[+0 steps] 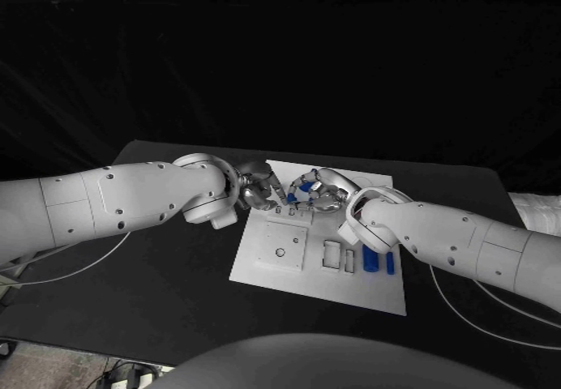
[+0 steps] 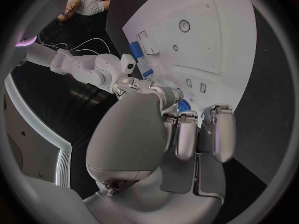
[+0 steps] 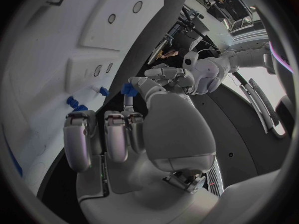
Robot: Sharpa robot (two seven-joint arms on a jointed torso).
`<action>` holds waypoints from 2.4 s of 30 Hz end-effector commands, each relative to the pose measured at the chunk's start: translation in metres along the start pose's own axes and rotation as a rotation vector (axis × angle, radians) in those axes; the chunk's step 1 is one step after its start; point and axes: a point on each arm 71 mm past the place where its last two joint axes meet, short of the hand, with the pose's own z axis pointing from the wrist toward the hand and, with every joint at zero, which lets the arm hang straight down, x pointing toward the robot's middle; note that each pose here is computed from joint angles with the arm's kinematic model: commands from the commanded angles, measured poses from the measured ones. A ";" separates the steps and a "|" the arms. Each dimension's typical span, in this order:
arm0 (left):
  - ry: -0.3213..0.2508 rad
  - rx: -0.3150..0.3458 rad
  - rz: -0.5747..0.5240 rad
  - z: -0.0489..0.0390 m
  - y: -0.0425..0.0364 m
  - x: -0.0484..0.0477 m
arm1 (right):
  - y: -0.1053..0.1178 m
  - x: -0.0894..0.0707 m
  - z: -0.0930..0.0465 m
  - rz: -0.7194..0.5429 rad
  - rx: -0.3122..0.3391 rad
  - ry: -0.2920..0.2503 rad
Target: Assemble the parts on the task board
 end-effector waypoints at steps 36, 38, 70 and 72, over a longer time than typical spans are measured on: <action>0.031 0.017 0.027 0.0065 -0.0074 0.0051 | -0.002 0.007 0.000 -0.090 0.046 0.081; 0.034 0.015 0.028 0.0070 -0.0073 0.0053 | -0.002 0.007 0.000 -0.091 0.045 0.076; 0.019 -0.042 0.013 -0.0016 0.0151 -0.0015 | -0.002 0.005 -0.002 -0.487 0.040 0.044; 0.020 -0.043 0.013 -0.0016 0.0156 -0.0011 | -0.002 0.005 -0.002 -0.493 0.045 0.050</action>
